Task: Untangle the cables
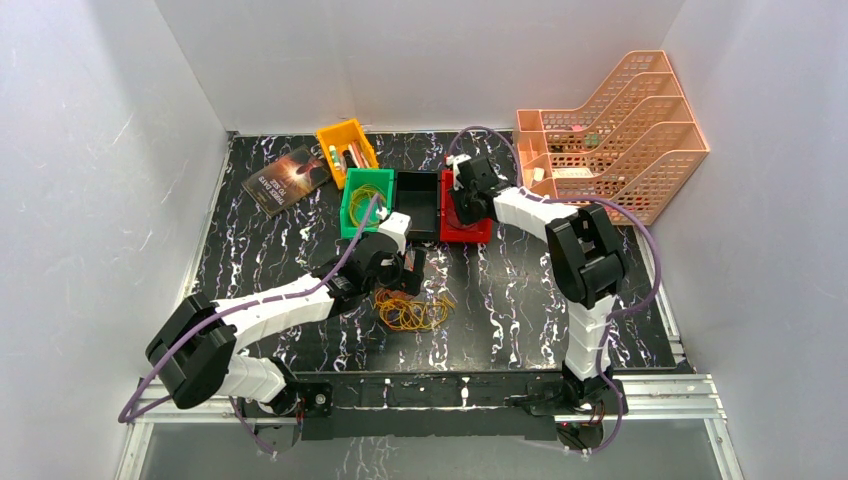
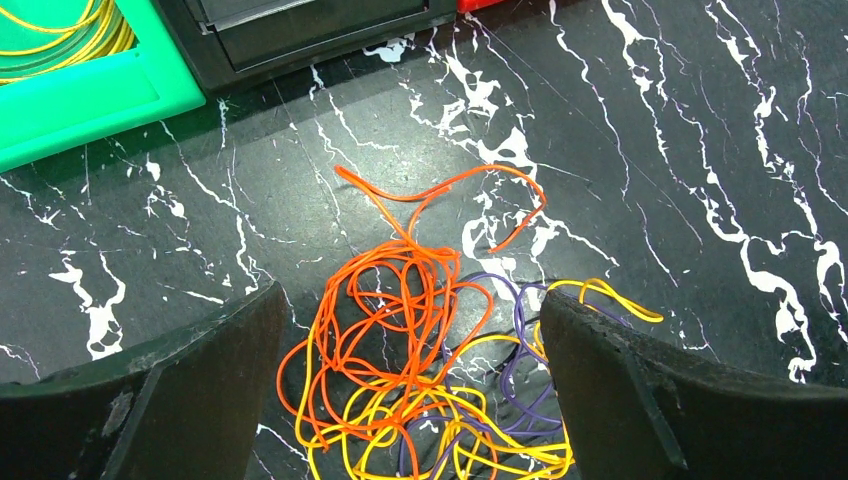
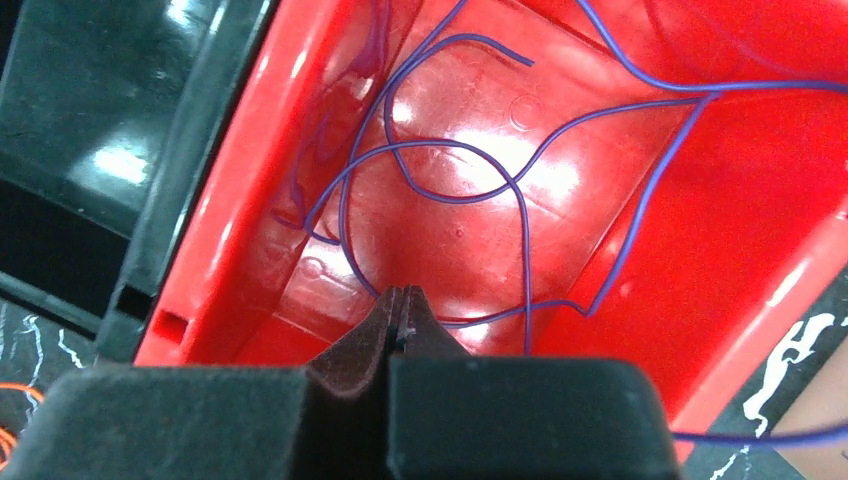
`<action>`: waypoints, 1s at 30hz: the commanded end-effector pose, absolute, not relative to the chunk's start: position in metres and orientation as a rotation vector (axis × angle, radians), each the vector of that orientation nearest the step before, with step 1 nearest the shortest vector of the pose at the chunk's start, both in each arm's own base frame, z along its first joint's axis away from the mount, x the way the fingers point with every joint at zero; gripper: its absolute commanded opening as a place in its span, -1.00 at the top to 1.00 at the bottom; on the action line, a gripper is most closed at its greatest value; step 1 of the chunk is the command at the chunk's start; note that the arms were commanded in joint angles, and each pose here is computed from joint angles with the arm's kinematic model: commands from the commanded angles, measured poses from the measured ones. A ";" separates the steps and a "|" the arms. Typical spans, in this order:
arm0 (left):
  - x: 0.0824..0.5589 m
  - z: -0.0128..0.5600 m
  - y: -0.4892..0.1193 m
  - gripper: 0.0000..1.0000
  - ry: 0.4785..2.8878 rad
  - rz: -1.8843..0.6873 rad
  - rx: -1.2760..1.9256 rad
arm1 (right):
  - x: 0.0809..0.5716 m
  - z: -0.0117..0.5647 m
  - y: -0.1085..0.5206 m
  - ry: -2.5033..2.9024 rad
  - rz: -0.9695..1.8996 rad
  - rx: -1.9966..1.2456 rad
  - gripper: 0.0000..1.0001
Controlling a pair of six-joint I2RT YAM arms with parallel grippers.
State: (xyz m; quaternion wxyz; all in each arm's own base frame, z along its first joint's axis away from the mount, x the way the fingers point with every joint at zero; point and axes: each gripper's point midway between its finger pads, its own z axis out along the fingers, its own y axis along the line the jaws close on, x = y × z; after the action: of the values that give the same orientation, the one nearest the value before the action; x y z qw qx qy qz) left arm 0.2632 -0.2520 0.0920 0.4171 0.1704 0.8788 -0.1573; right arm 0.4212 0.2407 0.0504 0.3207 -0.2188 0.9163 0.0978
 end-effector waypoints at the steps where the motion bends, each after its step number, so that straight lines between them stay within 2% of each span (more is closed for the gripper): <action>1: 0.266 0.103 -0.256 -0.97 2.195 -0.413 0.421 | 0.442 0.063 0.250 2.332 0.281 -0.556 1.00; 14: 0.266 0.101 -0.254 -0.97 2.204 -0.407 0.422 | 0.445 0.042 0.247 2.367 0.234 -0.569 1.00; 17: 0.265 0.101 -0.254 -0.97 2.208 -0.401 0.433 | 0.447 0.045 0.244 2.363 0.209 -0.574 0.88; 23: 0.269 0.105 -0.252 -0.97 2.196 -0.372 0.450 | 0.450 0.070 0.238 2.316 0.175 -0.543 0.42; 30: 0.270 0.107 -0.257 -0.97 2.196 -0.391 0.452 | 0.443 0.094 0.231 2.280 0.168 -0.526 0.21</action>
State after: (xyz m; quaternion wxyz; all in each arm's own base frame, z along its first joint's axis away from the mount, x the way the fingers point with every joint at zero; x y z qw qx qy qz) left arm 0.2647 -0.2532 0.0967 0.4133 0.1795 0.8798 -0.1511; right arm 0.4335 0.2328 0.0394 0.3276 -0.2168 0.9175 0.0625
